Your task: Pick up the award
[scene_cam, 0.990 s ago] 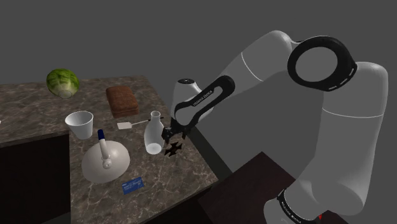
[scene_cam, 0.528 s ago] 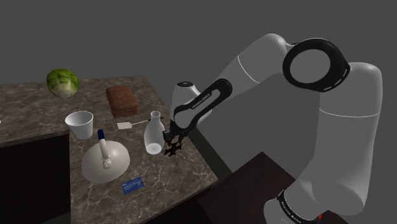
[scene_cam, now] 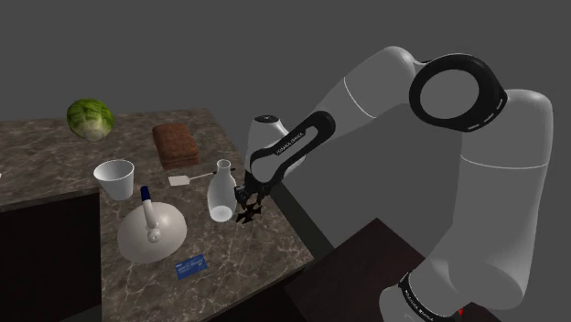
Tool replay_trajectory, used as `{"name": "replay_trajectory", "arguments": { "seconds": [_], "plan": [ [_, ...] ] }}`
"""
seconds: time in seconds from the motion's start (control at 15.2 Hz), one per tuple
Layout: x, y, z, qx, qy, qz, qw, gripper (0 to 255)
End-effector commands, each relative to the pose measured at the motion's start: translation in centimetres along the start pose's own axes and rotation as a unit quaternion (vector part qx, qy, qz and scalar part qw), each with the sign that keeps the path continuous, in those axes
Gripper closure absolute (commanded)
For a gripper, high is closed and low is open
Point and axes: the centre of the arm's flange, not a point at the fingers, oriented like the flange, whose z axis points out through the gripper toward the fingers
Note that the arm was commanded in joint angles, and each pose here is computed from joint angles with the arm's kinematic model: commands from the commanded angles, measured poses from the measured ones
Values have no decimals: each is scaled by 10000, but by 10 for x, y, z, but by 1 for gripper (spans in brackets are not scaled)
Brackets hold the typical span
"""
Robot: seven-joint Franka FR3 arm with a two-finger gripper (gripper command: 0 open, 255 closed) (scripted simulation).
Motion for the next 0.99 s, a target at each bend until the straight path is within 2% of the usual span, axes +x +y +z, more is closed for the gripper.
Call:
{"name": "replay_trajectory", "arguments": {
  "seconds": [0.0,0.79,0.92],
  "plan": [
    [-1,0,-9,-1,-2,1,10000,255],
    [-3,-3,-73,-1,-2,1,10000,255],
    [-3,-3,-73,-1,-2,1,10000,255]
  ]
}}
